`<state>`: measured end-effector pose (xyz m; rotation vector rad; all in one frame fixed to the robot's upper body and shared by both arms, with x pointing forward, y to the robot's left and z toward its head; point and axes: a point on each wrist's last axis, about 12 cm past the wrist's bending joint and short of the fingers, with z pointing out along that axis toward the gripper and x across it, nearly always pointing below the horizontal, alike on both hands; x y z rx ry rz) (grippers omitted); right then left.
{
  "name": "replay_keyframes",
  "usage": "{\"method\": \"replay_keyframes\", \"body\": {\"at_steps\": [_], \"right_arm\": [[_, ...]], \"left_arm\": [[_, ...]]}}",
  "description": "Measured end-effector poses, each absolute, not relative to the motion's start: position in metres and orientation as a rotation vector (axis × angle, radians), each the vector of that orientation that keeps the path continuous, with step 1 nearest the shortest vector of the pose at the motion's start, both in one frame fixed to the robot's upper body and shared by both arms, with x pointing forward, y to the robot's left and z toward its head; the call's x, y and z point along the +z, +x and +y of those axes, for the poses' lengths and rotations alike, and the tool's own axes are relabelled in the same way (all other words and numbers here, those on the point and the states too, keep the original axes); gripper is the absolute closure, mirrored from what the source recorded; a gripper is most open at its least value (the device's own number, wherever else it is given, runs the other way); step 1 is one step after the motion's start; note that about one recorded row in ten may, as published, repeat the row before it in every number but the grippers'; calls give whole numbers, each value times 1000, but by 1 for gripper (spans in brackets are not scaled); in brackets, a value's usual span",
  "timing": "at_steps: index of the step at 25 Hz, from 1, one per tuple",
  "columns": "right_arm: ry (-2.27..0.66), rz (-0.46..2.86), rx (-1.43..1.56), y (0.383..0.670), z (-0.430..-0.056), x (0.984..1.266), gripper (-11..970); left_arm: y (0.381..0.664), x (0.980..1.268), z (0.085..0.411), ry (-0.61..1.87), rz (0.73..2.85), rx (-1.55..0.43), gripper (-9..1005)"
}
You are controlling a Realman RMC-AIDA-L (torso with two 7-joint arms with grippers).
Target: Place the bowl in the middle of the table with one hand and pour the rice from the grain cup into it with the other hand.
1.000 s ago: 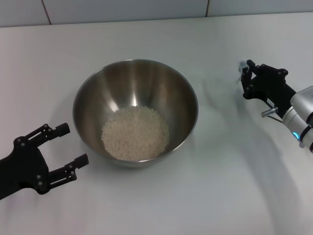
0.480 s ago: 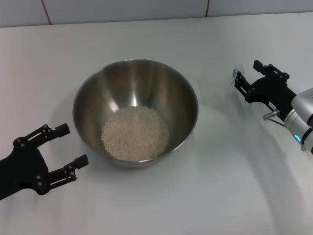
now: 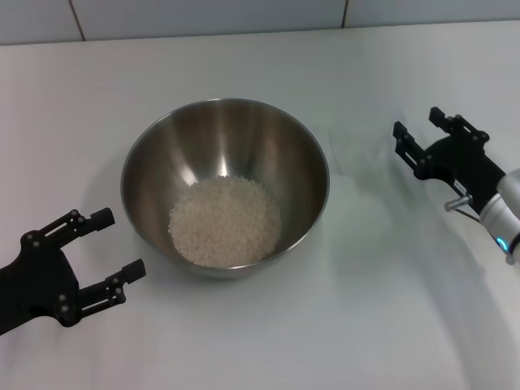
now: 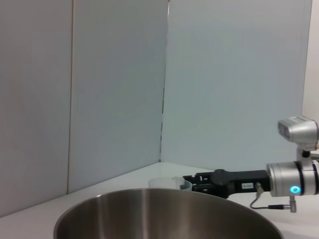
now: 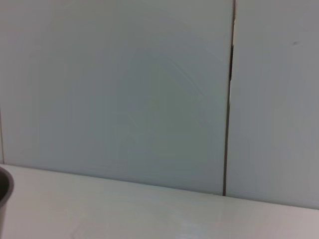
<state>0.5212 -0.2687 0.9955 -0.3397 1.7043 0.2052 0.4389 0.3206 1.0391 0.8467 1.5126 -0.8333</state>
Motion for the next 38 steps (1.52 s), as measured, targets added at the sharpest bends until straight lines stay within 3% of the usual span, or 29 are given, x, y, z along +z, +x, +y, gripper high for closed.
{"method": "replay_keyframes", "body": {"at_steps": [12,19,24,29,38], "right_arm": [[-316,1595,278,467,-274,991,342],[-264,1444,317,447,-288,1007,343],[-351,1395,505,458,-304,1026,343],[-627,1468,748,482,-311,1046,343],[-944,1558,890,508,-306,1065,342]], "left_arm": [[439,1038,321,850,1518,-830,181],[442,1039,320,853,1522,-820,181],[446,1041,321,865,1515,-818,181],[450,1044,322,868,1514,-827,181],[458,1050,325,877,1514,-836,181]]}}
